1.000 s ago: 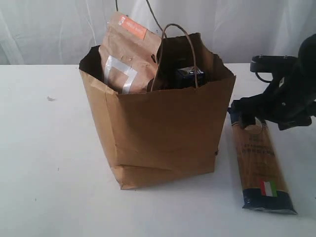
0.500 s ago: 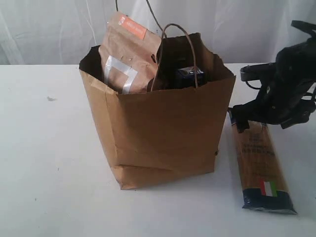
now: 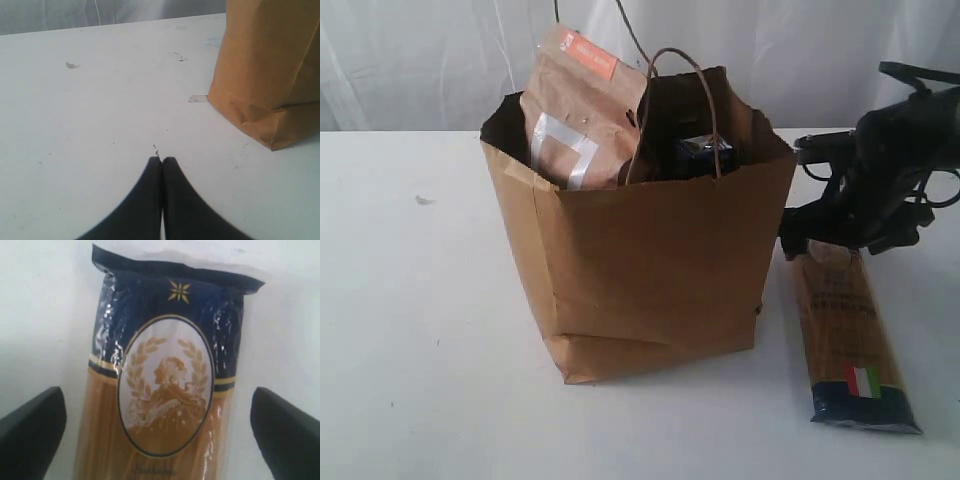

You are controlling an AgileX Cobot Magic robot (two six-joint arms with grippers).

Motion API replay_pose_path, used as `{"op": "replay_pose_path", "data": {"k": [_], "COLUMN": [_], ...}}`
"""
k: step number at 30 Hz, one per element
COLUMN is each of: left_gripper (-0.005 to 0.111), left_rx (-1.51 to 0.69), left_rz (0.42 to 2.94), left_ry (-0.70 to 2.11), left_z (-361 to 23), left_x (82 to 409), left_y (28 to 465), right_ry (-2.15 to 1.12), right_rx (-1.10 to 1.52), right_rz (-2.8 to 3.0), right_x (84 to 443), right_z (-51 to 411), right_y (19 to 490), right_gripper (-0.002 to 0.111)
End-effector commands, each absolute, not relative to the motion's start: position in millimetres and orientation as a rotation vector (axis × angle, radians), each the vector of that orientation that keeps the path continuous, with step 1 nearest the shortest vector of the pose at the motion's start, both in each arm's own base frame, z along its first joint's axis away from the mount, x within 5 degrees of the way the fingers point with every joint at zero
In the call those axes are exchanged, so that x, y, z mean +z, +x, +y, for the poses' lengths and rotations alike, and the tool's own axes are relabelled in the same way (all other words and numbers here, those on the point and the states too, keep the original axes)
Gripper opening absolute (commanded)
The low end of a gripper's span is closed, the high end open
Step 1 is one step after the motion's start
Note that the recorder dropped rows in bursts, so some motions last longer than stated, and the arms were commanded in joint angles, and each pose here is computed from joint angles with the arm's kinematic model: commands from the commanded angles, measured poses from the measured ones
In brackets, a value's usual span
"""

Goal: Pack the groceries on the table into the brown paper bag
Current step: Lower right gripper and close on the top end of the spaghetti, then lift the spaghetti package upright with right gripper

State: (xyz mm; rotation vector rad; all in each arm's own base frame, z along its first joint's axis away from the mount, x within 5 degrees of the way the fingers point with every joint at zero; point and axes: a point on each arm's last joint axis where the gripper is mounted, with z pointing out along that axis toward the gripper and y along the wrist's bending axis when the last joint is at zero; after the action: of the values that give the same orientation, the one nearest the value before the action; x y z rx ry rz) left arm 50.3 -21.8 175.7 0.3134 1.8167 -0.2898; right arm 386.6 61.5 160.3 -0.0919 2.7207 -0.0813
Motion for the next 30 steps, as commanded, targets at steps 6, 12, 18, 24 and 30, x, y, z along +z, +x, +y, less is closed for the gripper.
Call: {"op": "replay_pose_path", "data": {"k": [6, 12, 18, 24, 30], "left_gripper": [0.0, 0.0, 0.0, 0.0, 0.0], "left_rx": [-0.299, -0.299, -0.299, -0.299, -0.299], "left_rz": [1.815, 1.815, 1.815, 1.815, 1.815], "left_ry": [0.303, 0.303, 0.303, 0.303, 0.303], "left_z": [-22, -22, -22, -22, -22], "left_x": [175, 175, 175, 175, 175], "left_y": [50, 50, 50, 50, 50], "right_ry": [-0.092, -0.096, -0.079, -0.139, -0.079], "right_rx": [-0.098, -0.123, -0.199, -0.218, -0.163], "right_rz": [2.734, 2.781, 2.81, 2.887, 2.904], "right_x": [143, 127, 124, 118, 118], "right_z": [62, 61, 56, 55, 58], "right_y": [405, 405, 402, 396, 395], "right_gripper": [0.092, 0.092, 0.092, 0.065, 0.014]}}
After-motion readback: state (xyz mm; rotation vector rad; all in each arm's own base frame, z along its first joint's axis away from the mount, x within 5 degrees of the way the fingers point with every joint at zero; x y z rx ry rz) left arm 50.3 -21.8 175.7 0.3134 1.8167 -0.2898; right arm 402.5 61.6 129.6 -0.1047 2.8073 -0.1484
